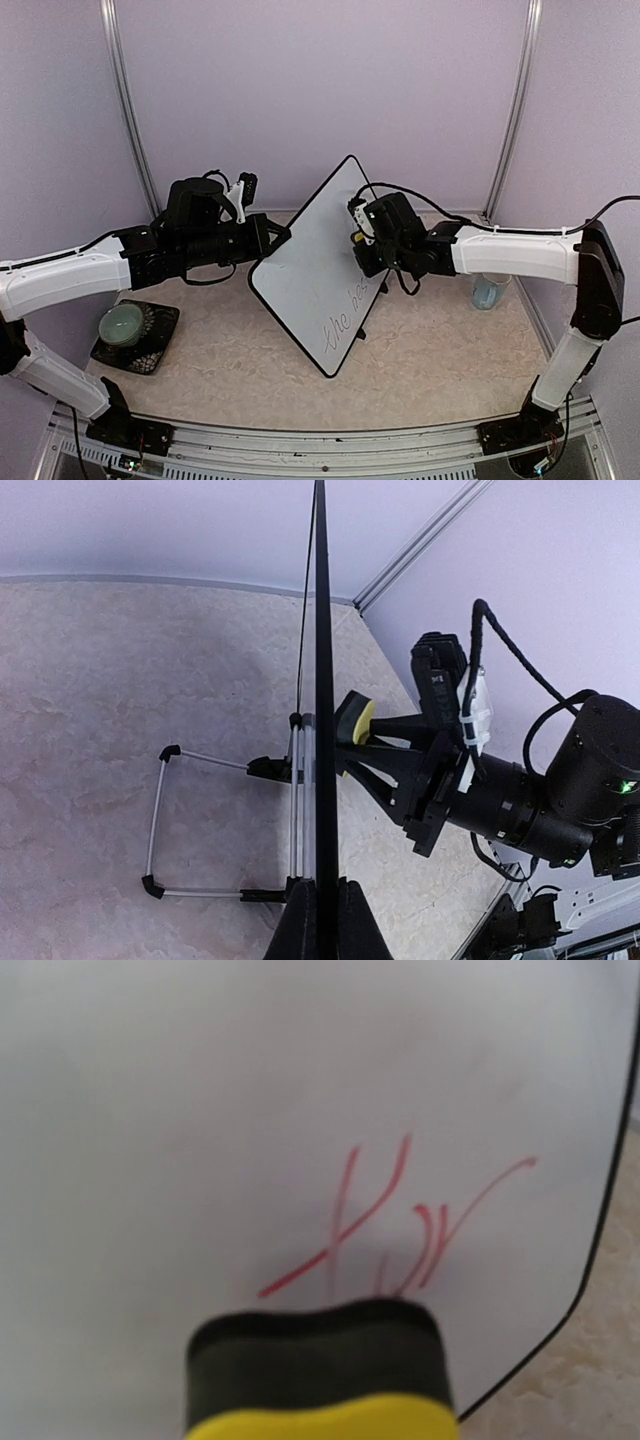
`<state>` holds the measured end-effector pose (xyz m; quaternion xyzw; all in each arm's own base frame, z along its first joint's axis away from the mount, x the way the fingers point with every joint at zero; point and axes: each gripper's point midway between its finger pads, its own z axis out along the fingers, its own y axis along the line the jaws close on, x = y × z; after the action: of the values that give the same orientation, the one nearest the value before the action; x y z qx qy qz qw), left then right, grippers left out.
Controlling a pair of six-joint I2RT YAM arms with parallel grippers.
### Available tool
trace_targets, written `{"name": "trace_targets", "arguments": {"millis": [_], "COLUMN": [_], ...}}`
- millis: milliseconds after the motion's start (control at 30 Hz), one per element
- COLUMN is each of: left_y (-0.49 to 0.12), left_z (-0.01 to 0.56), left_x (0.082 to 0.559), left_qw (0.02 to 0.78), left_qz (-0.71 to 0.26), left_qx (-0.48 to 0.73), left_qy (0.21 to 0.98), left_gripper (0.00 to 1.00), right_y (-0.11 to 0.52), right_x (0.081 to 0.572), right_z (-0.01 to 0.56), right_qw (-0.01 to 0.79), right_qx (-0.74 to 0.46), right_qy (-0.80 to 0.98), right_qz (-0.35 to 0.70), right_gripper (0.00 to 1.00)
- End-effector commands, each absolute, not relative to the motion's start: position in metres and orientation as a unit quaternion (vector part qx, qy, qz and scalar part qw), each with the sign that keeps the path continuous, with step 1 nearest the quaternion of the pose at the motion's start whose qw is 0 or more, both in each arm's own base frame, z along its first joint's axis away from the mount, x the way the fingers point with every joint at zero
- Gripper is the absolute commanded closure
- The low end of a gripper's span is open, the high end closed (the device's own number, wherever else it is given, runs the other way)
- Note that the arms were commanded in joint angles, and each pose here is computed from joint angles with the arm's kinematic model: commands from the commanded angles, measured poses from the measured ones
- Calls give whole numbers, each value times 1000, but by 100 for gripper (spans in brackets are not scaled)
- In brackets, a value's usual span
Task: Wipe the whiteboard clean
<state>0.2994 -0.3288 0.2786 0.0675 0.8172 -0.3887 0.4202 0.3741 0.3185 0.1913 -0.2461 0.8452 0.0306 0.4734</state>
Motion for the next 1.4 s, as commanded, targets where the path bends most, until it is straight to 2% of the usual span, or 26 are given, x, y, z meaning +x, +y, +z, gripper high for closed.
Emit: {"name": "trace_targets", "arguments": {"millis": [0,233,700,933,1100,1133,1200,1367], "left_y": [-334,-337,-339,-340,-339,-336,-336,-336], "left_z": [275,276,278,276,278,279,279,279], "left_x": [286,288,292,290,288,288,287,286], "left_qw": [400,399,401,397,399,401,402,401], "left_qz": [-395,-395,-396,-399,-398,-396,-396,-399], "left_qx": [85,88,89,91,91,89,89,88], "left_qy": [822,822,821,822,821,821,821,820], "left_gripper": [100,100,100,100,100,100,100,100], "right_y": [326,356,443,465,456,436,412,332], "right_x": [383,362,231,197,198,213,237,311], "right_z": [193,189,173,161,199,227,246,263], "right_qw": [476,460,445,445,485,510,528,545], "right_qx": [-252,-305,-453,-479,-453,-422,-379,-246], "right_qy": [842,831,756,738,724,724,736,791], "right_qz": [24,73,157,169,191,194,190,131], "right_gripper": [100,100,100,100,100,100,100,100]}}
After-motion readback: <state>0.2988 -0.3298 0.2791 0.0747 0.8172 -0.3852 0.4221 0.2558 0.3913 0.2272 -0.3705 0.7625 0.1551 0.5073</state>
